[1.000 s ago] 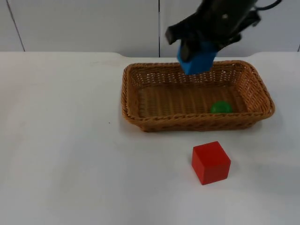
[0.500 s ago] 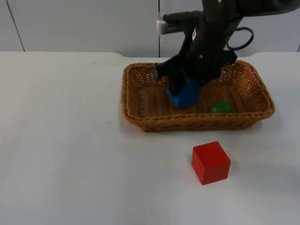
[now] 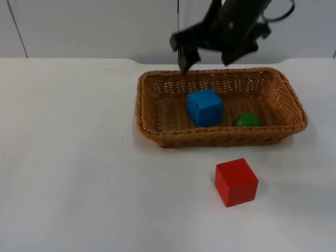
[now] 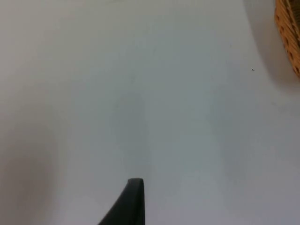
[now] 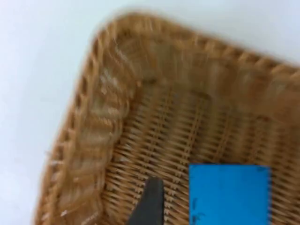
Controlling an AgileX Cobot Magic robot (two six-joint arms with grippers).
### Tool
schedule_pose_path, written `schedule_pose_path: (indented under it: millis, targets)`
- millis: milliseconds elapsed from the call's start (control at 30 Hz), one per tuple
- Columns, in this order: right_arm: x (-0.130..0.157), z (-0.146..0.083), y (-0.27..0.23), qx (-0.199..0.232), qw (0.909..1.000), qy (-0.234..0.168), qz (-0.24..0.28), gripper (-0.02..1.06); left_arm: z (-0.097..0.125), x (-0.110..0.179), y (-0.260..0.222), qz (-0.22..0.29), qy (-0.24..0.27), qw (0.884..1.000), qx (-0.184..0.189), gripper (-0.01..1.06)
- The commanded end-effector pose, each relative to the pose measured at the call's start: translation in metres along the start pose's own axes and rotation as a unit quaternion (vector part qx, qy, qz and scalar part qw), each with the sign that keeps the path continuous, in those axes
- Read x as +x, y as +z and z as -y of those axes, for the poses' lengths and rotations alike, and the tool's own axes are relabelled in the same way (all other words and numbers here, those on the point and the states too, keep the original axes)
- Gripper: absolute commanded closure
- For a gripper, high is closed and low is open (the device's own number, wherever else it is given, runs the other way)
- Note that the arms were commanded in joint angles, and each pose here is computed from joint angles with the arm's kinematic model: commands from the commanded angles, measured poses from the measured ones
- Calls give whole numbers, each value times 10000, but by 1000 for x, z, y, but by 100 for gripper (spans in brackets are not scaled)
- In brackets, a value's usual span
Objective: Place all geometric objects except the red cube into the basket.
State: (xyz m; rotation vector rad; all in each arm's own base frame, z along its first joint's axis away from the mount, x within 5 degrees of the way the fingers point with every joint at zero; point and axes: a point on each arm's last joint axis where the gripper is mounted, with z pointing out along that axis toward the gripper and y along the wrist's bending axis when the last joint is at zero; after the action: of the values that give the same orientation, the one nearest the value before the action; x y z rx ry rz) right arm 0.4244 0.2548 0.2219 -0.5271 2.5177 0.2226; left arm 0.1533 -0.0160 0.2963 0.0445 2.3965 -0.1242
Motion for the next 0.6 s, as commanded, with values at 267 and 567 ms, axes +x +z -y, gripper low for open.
schedule_pose_path:
  millis: [267,567]
  targets:
    - [-9,2,-145,-58,9967,-272,767,26,0,0,-1,48,-60,10000,22,0]
    - [38,10,-214,-134,9861,-319,1628,26,0,0,-1,48,-60,10000,22,0]
